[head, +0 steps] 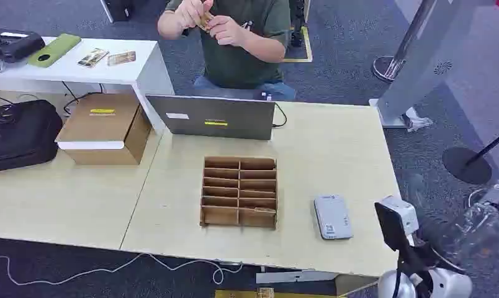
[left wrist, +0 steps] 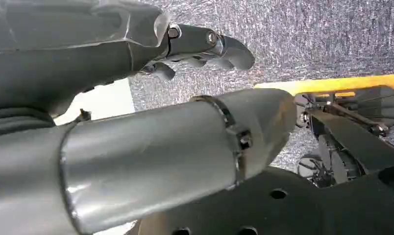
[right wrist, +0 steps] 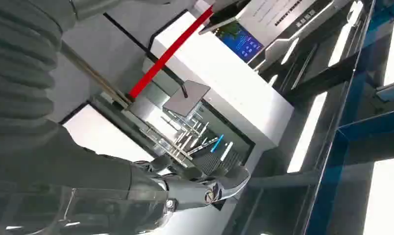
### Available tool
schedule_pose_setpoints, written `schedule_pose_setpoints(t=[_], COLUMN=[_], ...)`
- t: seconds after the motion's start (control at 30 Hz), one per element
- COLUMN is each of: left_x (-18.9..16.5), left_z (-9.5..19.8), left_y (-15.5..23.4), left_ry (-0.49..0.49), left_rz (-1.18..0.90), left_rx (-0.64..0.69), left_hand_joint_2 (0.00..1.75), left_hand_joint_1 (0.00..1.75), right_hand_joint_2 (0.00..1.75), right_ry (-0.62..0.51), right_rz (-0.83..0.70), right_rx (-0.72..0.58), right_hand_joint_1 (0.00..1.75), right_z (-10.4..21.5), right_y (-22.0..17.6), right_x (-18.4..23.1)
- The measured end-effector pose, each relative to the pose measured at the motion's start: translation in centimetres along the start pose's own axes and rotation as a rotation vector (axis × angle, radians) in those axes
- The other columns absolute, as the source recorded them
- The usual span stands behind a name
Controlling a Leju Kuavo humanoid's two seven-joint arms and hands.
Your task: Pass the card to the sensor for recognition and then transmit it.
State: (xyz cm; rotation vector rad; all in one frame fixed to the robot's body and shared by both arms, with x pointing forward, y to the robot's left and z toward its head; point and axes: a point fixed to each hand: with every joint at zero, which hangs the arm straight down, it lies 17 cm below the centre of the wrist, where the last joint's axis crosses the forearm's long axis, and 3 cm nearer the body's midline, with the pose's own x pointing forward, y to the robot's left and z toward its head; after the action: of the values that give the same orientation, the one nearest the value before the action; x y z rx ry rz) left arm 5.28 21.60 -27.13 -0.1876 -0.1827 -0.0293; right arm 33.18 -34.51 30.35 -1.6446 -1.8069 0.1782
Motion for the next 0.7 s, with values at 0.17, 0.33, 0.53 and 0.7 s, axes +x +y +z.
schedule_pose_setpoints(t=[0.17,0.33,0.53,0.7], left_x=[0.0,-0.1,-0.1,-0.2], left_z=[0.0,0.0,0.0,0.0], left_y=[0.0,0.0,0.0,0.0], left_ry=[-0.001,0.0,0.0,0.002], left_rz=[0.006,0.009,0.009,-0.007], left_rx=[0.001,0.002,0.0,-0.001], left_hand_joint_2=[0.0,0.0,0.0,0.0], left_hand_joint_1=[0.0,0.0,0.0,0.0], right_hand_joint_2=[1.75,1.75,1.75,1.75], right_ry=[0.001,-0.008,-0.017,-0.051], right_rz=[0.0,-0.003,0.01,0.043], right_rx=[0.005,0.015,0.045,0.099], right_hand_joint_1=[0.0,0.0,0.0,0.0], right_z=[0.1,0.3,0.7,0.9], right_y=[0.2,0.6,1.8,4.7], right_x=[0.0,0.2,0.3,0.8])
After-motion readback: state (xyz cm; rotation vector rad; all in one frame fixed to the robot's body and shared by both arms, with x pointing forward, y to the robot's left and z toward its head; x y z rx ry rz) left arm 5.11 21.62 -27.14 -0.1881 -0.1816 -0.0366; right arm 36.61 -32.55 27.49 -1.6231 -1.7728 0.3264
